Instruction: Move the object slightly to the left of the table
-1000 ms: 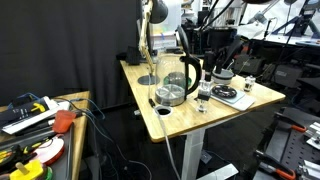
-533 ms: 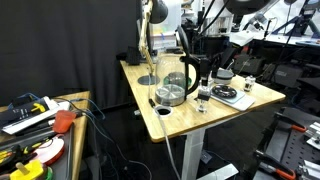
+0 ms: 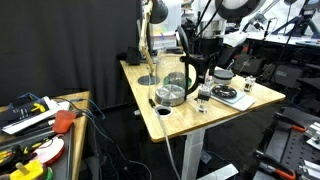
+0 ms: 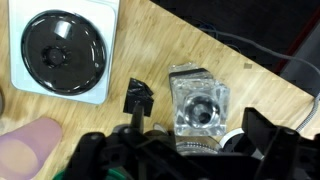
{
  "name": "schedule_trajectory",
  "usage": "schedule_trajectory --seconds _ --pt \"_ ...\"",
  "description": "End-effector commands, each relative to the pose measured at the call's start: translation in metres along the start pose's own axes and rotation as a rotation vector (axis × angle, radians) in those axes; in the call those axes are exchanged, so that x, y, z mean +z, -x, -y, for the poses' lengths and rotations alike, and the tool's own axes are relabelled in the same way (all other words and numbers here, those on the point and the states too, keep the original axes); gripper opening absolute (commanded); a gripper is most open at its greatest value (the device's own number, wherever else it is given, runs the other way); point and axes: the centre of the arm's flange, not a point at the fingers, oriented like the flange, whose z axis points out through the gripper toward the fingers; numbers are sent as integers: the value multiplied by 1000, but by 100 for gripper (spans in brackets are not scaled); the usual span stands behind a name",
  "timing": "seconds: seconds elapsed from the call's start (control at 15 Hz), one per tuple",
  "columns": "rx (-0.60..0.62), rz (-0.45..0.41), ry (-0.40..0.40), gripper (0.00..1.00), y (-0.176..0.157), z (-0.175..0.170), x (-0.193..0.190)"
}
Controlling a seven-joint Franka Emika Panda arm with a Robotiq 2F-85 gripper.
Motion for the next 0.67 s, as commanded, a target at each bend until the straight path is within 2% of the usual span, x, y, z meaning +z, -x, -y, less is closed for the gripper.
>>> schedule_trajectory --seconds 0.0,0.33,0.4,0.6 --pt "-36 29 -11 100 -8 4 10" --pt "-29 44 -25 98 -11 1 17" --pt "-28 43 -36 77 -12 1 16" --pt "-22 35 -69 59 -14 1 16"
